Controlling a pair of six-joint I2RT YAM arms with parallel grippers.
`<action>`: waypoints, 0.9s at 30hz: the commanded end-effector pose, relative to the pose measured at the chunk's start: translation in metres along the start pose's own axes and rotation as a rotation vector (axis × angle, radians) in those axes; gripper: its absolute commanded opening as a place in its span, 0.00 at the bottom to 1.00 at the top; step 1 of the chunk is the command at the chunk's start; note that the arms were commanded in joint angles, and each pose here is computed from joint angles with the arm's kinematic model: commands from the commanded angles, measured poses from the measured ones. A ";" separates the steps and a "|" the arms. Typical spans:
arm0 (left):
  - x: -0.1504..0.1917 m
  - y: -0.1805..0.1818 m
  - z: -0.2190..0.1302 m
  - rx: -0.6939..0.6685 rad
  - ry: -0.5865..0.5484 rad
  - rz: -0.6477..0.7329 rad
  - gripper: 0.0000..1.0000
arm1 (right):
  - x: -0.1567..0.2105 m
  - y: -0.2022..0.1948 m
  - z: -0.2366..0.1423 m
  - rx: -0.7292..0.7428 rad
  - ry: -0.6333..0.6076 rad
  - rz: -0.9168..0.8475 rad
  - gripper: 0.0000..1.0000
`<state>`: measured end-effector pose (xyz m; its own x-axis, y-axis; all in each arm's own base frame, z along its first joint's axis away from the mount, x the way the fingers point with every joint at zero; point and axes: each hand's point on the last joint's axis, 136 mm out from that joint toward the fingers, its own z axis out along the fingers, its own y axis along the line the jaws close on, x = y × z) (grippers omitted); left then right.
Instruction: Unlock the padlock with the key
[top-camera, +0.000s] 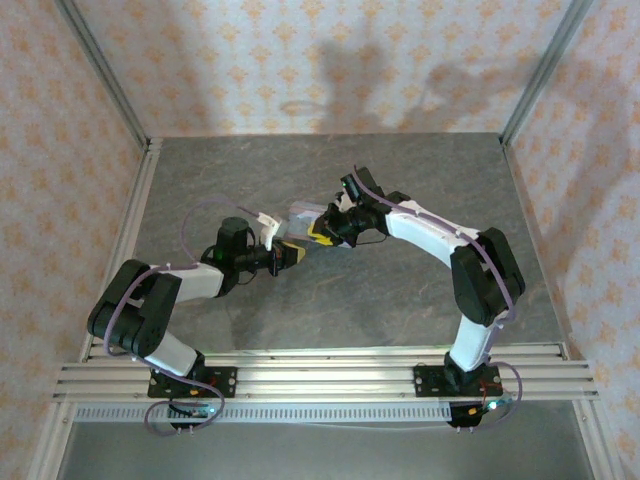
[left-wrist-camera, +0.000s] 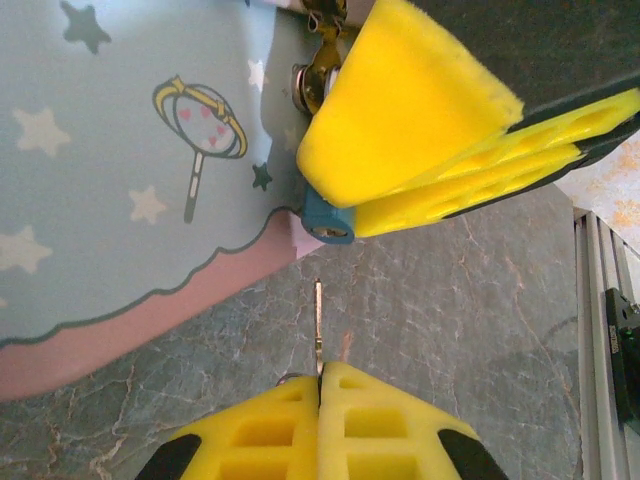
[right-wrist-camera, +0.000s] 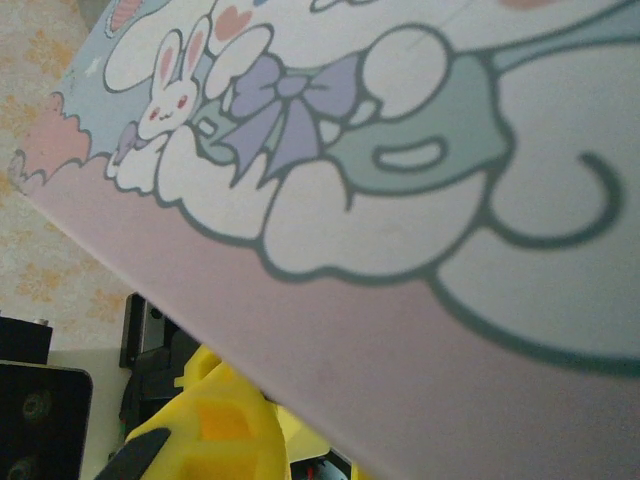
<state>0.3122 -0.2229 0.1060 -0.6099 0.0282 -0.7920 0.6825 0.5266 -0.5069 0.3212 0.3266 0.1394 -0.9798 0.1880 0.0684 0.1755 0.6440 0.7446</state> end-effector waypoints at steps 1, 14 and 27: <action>-0.025 -0.009 -0.001 0.021 -0.066 0.073 0.00 | 0.004 0.021 -0.017 -0.064 -0.003 -0.059 0.00; -0.037 -0.014 -0.006 0.036 -0.099 0.078 0.00 | 0.006 0.020 -0.017 -0.065 0.009 -0.062 0.00; -0.037 -0.015 -0.006 0.039 -0.093 0.078 0.00 | 0.008 0.022 -0.017 -0.078 0.018 -0.062 0.00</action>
<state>0.3150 -0.2241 0.1209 -0.5755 0.0092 -0.8178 0.7035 0.5155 -0.4892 0.3174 0.3274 0.1410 -0.9825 0.1659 0.0849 0.1723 0.6345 0.7535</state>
